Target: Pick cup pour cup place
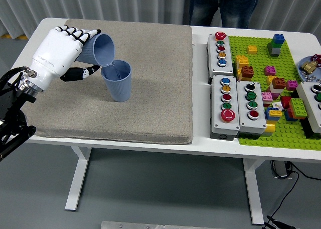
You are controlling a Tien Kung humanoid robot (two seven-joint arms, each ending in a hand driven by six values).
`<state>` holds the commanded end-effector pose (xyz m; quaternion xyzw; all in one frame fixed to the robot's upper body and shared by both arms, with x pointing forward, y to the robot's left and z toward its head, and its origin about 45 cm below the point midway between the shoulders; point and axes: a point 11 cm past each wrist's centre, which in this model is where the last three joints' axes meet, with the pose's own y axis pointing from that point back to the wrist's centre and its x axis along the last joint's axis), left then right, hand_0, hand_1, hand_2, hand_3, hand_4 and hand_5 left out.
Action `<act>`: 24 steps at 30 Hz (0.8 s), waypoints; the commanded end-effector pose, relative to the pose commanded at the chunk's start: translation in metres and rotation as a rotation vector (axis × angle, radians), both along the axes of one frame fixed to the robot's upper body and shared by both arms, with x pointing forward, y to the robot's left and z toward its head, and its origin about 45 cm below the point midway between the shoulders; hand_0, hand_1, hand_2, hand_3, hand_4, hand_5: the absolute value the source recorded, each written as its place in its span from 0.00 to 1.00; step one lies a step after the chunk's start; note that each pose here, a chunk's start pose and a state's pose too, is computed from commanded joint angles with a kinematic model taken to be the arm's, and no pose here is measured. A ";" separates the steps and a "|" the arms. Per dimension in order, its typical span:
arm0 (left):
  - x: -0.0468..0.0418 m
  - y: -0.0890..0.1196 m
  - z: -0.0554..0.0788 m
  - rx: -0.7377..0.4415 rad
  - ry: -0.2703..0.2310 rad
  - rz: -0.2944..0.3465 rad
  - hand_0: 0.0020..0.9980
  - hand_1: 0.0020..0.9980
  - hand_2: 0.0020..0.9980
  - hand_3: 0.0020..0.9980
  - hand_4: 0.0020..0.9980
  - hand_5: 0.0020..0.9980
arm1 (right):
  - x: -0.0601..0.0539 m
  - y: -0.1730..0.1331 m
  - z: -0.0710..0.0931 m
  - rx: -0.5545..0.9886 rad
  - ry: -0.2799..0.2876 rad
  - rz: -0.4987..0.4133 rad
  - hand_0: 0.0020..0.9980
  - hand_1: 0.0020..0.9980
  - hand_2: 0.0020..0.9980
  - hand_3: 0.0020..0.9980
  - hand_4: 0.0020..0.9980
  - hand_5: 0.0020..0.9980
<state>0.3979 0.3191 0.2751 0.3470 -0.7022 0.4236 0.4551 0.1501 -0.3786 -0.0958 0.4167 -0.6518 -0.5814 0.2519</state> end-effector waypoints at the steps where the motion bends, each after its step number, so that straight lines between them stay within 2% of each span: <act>1: 0.0000 0.000 0.000 0.001 0.001 0.000 0.47 0.55 0.69 0.66 0.55 0.10 | 0.000 0.000 0.000 0.000 0.000 0.000 0.77 0.70 0.75 0.63 0.21 0.21; 24: 0.0039 -0.002 0.001 0.041 0.001 -0.008 0.47 0.55 0.69 0.65 0.54 0.09 | 0.001 -0.002 0.001 -0.005 -0.002 -0.002 0.77 0.70 0.75 0.63 0.21 0.21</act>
